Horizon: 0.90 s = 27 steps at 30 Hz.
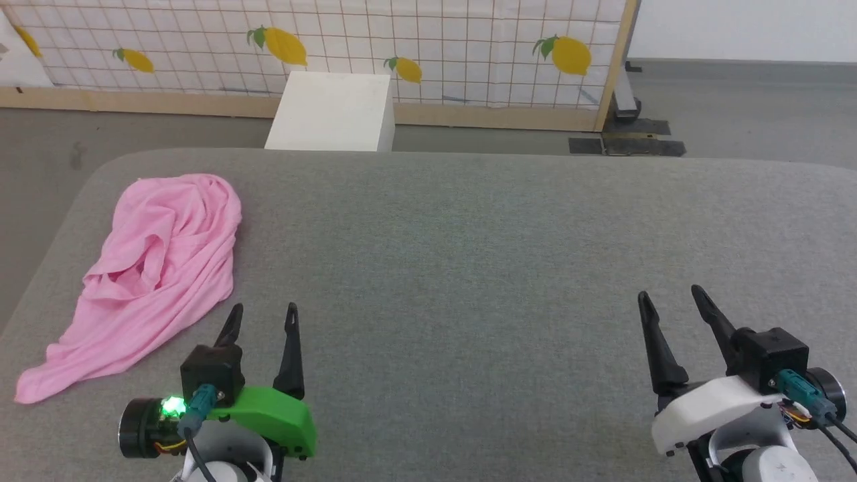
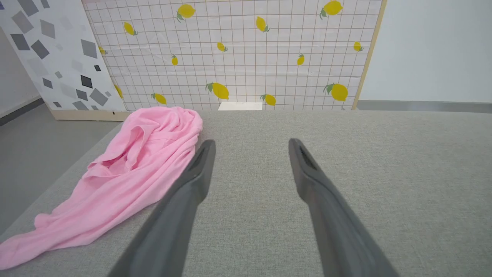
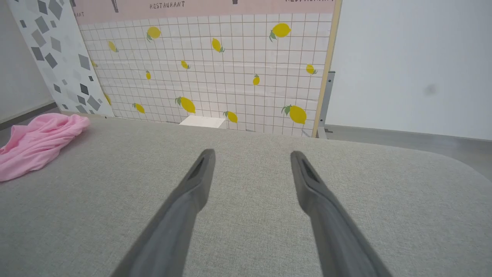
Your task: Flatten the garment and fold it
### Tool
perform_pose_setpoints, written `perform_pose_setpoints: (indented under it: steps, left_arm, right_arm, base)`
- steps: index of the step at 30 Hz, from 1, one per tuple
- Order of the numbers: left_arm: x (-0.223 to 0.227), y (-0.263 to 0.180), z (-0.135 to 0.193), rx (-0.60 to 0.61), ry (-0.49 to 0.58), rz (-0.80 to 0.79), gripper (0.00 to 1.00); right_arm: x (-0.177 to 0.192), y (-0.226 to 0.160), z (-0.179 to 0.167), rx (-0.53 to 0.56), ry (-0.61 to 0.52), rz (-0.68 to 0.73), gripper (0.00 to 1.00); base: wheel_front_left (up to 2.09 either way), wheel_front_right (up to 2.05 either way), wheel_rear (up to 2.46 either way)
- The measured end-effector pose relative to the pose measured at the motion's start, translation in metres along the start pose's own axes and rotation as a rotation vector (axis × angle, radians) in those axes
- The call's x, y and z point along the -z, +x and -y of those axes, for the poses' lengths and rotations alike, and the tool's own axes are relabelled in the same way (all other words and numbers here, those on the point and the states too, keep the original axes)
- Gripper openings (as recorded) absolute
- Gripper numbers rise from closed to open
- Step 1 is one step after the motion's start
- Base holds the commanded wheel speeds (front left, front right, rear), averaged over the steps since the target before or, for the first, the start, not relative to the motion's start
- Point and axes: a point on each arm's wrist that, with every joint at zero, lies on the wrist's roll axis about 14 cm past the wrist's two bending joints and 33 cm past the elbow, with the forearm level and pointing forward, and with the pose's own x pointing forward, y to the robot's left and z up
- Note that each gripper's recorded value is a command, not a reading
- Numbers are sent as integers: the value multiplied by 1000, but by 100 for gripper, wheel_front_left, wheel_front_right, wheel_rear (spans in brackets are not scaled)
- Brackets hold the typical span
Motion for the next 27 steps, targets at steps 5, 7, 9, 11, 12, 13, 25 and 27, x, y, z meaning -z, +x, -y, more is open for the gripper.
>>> perform_pose_setpoints:
  steps: [5,7,9,11,12,13,25,27]
  left_arm:
    - [1,-4,-7,-24,-1,3,100]
    - [1,-6,-10,-35,-2,3,100]
    - [2,-8,-15,-50,-6,2,100]
    - [2,-10,-18,-60,-6,4,100]
    - [2,-11,-20,-68,-6,6,100]
    - [2,-12,-21,-73,-7,7,100]
    - [3,-27,-44,-153,-28,17,100]
    - [3,-29,-47,-163,-27,19,100]
  right_arm:
    - [3,4,-6,-19,13,-1,100]
    - [4,5,-9,-27,19,-5,100]
    - [7,6,-12,-37,23,-9,100]
    - [10,7,-15,-46,30,-18,100]
    - [12,7,-17,-51,32,-22,100]
    - [12,8,-19,-56,33,-21,100]
    - [21,19,-41,-122,66,-33,100]
    - [22,21,-45,-132,71,-34,100]
  base:
    - [0,0,0]
    - [0,0,0]
    - [0,0,0]
    - [0,0,0]
    - [0,0,0]
    - [0,0,0]
    - [0,0,0]
    - [0,0,0]
